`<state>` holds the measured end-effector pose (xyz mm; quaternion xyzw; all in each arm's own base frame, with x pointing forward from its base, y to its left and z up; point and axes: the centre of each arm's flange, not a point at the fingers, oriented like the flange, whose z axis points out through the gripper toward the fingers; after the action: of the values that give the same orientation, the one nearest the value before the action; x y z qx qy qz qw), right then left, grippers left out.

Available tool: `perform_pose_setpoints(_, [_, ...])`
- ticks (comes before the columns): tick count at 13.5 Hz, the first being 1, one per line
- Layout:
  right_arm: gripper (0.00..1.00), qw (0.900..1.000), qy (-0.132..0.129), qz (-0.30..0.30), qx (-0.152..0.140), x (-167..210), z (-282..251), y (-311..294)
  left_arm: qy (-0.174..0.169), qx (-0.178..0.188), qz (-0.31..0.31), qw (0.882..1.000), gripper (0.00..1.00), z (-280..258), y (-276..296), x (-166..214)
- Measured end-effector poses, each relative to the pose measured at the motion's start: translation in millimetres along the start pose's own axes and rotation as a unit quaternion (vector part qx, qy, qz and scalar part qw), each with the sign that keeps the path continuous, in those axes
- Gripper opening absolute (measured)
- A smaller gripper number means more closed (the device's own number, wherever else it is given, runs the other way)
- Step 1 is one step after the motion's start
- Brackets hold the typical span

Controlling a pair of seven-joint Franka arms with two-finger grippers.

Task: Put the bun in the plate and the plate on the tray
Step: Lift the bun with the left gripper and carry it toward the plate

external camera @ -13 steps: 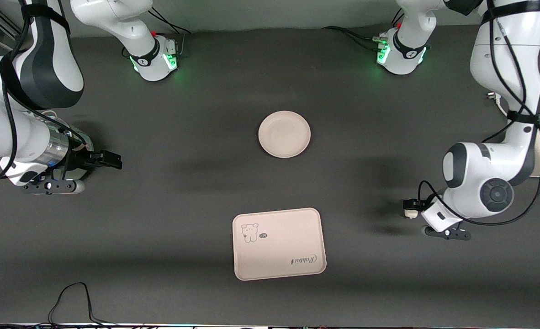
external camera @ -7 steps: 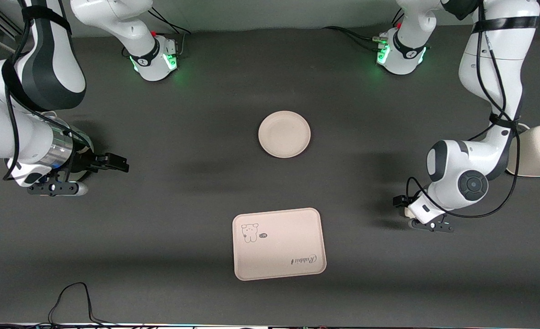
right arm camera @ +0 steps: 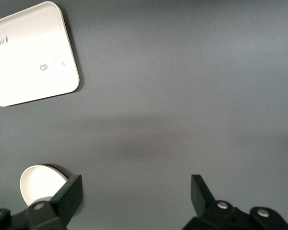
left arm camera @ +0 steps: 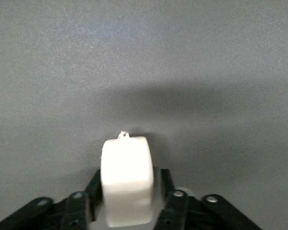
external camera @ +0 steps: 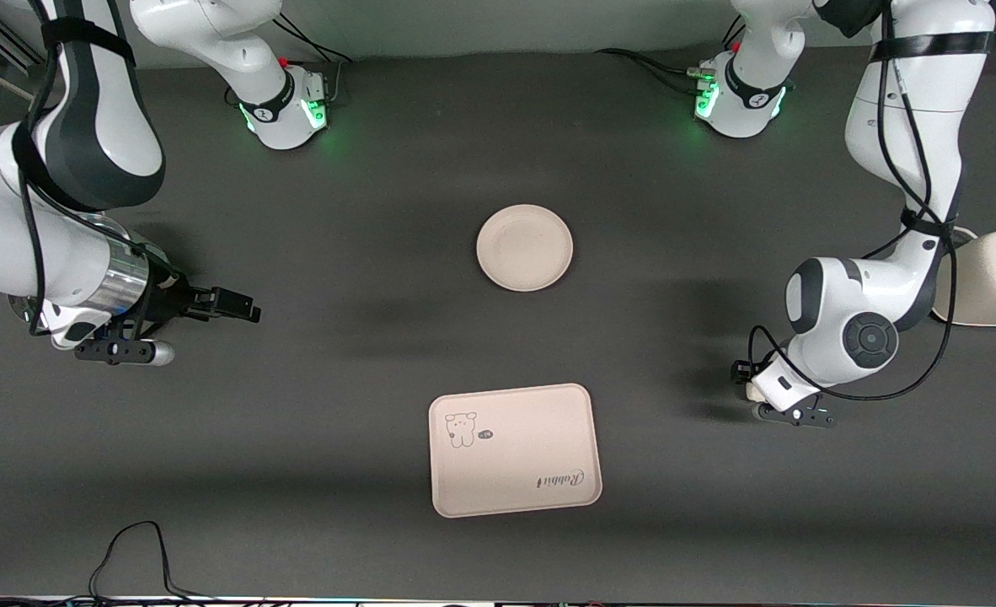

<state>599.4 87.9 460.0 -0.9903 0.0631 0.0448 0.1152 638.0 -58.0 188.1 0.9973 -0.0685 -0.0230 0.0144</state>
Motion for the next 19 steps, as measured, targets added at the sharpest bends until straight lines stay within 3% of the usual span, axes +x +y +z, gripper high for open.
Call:
perform_pose_setpoints(3, [1.00, 1.000, -0.009, -0.008, -0.003, -6, 16, -11, 0.002, 0.000, 0.000, 1.000, 0.21, -4, 1, 1])
perform_pose_setpoints(5, [1.00, 1.000, -0.011, -0.009, -0.003, -7, 18, -13, -0.002, 0.000, 0.003, 1.000, 0.15, -17, 4, 1])
perform_pose_setpoints(8, [1.00, 1.000, -0.017, -0.003, 0.003, -9, 23, -12, -0.018, 0.000, 0.008, 1.000, 0.16, -74, 11, -4])
perform_pose_setpoints(12, [1.00, 1.000, -0.023, -0.014, 0.004, -15, 30, -28, -0.046, 0.001, 0.007, 0.999, 0.18, -194, 21, -36])
perform_pose_setpoints(16, [1.00, 1.000, -0.021, -0.014, 0.003, -16, 33, -29, -0.040, 0.006, 0.004, 0.999, 0.19, -304, 41, -86])
perform_pose_setpoints(19, [1.00, 1.000, -0.013, -0.012, 0.003, -17, 47, -27, -0.033, 0.009, 0.004, 0.999, 0.19, -351, 44, -117])
